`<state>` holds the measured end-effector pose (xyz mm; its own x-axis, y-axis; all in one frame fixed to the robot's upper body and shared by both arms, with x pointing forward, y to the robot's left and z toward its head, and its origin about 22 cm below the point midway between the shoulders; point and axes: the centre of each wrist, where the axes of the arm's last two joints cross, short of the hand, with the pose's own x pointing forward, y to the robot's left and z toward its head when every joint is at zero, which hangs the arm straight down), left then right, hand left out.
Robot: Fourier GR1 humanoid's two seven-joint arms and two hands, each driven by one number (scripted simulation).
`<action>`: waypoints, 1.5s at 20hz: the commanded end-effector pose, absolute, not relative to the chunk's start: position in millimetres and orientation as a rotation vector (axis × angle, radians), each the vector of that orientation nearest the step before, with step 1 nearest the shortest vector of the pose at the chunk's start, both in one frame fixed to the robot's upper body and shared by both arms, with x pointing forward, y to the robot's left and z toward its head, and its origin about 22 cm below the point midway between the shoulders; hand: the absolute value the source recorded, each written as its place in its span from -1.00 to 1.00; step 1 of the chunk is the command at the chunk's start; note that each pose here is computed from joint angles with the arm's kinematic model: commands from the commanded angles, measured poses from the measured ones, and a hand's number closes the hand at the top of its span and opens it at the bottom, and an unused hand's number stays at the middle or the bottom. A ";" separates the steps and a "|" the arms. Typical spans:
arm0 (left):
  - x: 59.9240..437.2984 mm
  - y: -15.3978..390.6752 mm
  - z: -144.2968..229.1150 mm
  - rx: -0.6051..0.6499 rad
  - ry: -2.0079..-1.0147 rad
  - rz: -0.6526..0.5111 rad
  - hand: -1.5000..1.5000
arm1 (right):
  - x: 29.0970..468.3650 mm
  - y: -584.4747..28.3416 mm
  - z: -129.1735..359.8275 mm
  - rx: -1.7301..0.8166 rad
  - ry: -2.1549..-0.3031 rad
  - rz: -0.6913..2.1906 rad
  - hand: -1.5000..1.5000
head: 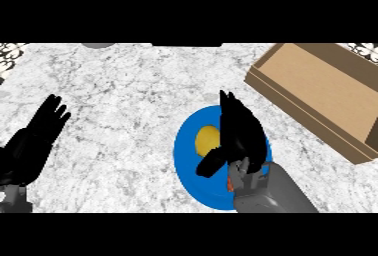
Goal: Pick the lemon from the plate and place it in the cardboard box
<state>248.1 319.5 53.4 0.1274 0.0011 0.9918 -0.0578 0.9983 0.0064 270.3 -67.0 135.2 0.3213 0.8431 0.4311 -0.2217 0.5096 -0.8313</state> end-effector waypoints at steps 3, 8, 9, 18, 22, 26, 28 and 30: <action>251.7 314.0 47.9 0.048 -1.429 0.056 0.00 | 272.1 -48.7 144.2 -0.830 -0.806 0.775 -1.00; 251.4 325.7 48.8 0.034 -1.435 0.047 0.00 | 287.3 -40.9 145.2 -0.841 -0.834 0.777 -1.00; 259.8 320.0 46.6 0.046 -1.446 0.075 0.00 | 282.3 -42.9 138.1 -0.835 -0.847 0.770 -1.00; 258.0 315.0 47.2 0.046 -1.423 0.054 0.00 | 284.0 -30.7 137.7 -0.858 -0.778 0.847 -1.00; 248.7 305.7 58.3 0.049 -1.446 0.040 0.00 | 288.1 -31.3 128.6 -0.857 -0.765 0.815 -1.00; 248.4 320.5 51.4 0.054 -1.436 0.043 0.00 | 286.9 -37.9 111.1 -0.848 -0.724 0.832 -1.00; 255.3 330.6 59.6 0.057 -1.447 0.035 0.00 | 301.9 -38.6 112.0 -0.861 -0.703 0.826 -1.00; 244.3 317.1 44.8 0.046 -1.452 0.039 0.00 | 298.5 -33.8 125.5 -0.877 -0.708 0.827 -1.00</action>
<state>248.6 318.1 50.4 0.1253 -0.0008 0.9921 -0.0590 0.9982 0.0082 299.6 -43.9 113.1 0.3250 0.8931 0.3110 -0.3073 0.4108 -0.8584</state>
